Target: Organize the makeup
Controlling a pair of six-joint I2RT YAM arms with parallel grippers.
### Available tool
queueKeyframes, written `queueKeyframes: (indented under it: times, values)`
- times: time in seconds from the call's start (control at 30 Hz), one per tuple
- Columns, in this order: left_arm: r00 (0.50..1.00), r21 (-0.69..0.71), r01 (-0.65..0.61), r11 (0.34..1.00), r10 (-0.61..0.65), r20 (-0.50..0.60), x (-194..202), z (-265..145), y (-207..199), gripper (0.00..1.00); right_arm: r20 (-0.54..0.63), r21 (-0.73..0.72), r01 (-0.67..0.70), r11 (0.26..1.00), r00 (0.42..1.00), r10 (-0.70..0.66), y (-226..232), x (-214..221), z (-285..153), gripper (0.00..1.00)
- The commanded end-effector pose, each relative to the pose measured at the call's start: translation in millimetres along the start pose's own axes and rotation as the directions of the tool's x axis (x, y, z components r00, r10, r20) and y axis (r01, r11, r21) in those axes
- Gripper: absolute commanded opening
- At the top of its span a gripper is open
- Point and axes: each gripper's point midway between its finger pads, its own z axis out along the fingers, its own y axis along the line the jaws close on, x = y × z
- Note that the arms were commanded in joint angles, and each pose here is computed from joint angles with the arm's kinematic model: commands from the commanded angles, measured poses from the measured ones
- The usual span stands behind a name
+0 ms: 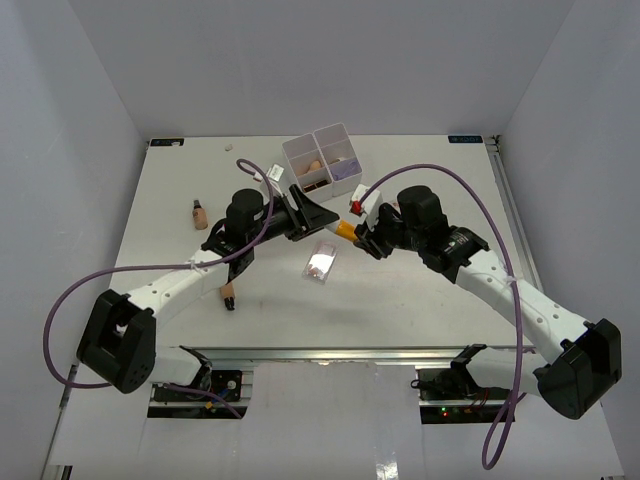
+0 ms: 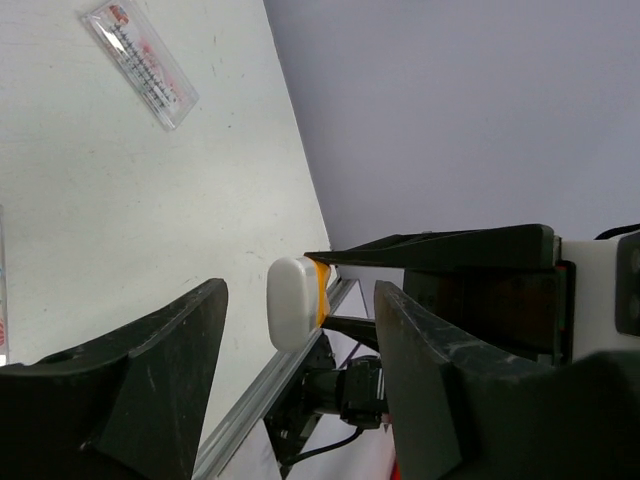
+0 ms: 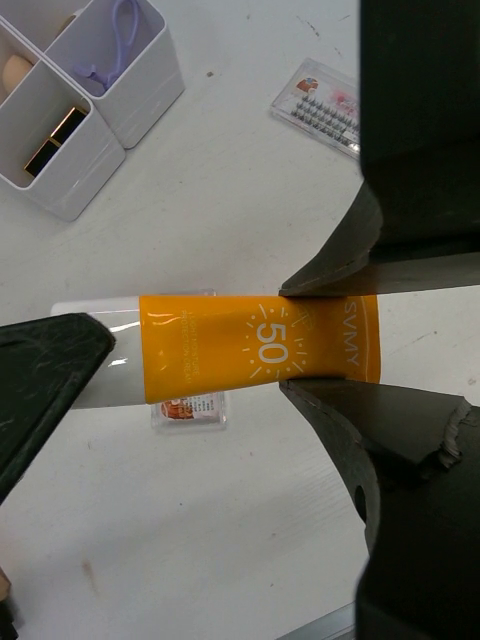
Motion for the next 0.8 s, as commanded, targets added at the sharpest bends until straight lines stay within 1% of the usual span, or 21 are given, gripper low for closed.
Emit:
queueKeyframes:
  times: [0.0,0.07,0.2,0.33,0.4,0.47,0.5,0.63,0.7,0.73,0.77]
  values:
    - [1.0,0.041,-0.005,0.999,0.006,-0.022,-1,6,-17,0.63,0.06,0.0,0.0,1.0,0.998,0.0,0,-14,-3,0.17]
    - [0.999,0.044,-0.002,0.999,0.004,-0.04,2,10,-15,0.58,0.061,-0.001,-0.001,1.0,0.998,0.001,1,-14,-3,0.17]
    - [0.998,0.045,0.003,0.999,0.0,-0.068,8,13,-13,0.4,0.06,0.006,-0.003,1.0,0.998,0.003,-1,-13,-2,0.17]
    - [0.997,0.051,0.012,0.999,-0.008,-0.083,13,14,-11,0.3,0.058,0.004,-0.004,1.0,0.998,0.004,1,-10,-1,0.17]
    - [0.995,0.061,0.014,0.998,-0.008,-0.095,15,14,-11,0.13,0.056,0.009,-0.004,1.0,0.998,0.004,0,-9,-1,0.21]
    - [0.995,0.064,0.014,0.998,-0.007,-0.098,16,14,-12,0.03,0.052,0.013,-0.005,1.0,0.999,0.004,-1,-8,-1,0.3]
    - [0.995,0.065,0.013,0.998,-0.006,-0.099,16,14,-12,0.0,0.051,0.016,-0.005,1.0,0.999,0.005,-1,-7,0,0.37]
    - [0.995,0.054,-0.013,0.998,0.018,-0.096,13,16,-11,0.0,0.048,0.024,-0.005,1.0,0.999,0.004,-2,-5,0,0.73]
    - [0.995,0.028,-0.057,0.998,0.059,-0.082,8,18,-8,0.0,0.048,0.034,-0.008,0.999,0.999,0.006,-5,-3,-2,0.9]
    - [0.995,-0.01,-0.067,0.998,0.066,-0.073,5,19,-1,0.0,0.051,0.039,-0.011,0.999,0.999,0.009,-7,-3,-5,0.96]
    - [0.993,-0.037,-0.101,0.994,0.099,-0.061,-1,20,2,0.0,0.061,0.042,-0.008,0.999,0.998,0.005,-10,-3,-11,0.97]
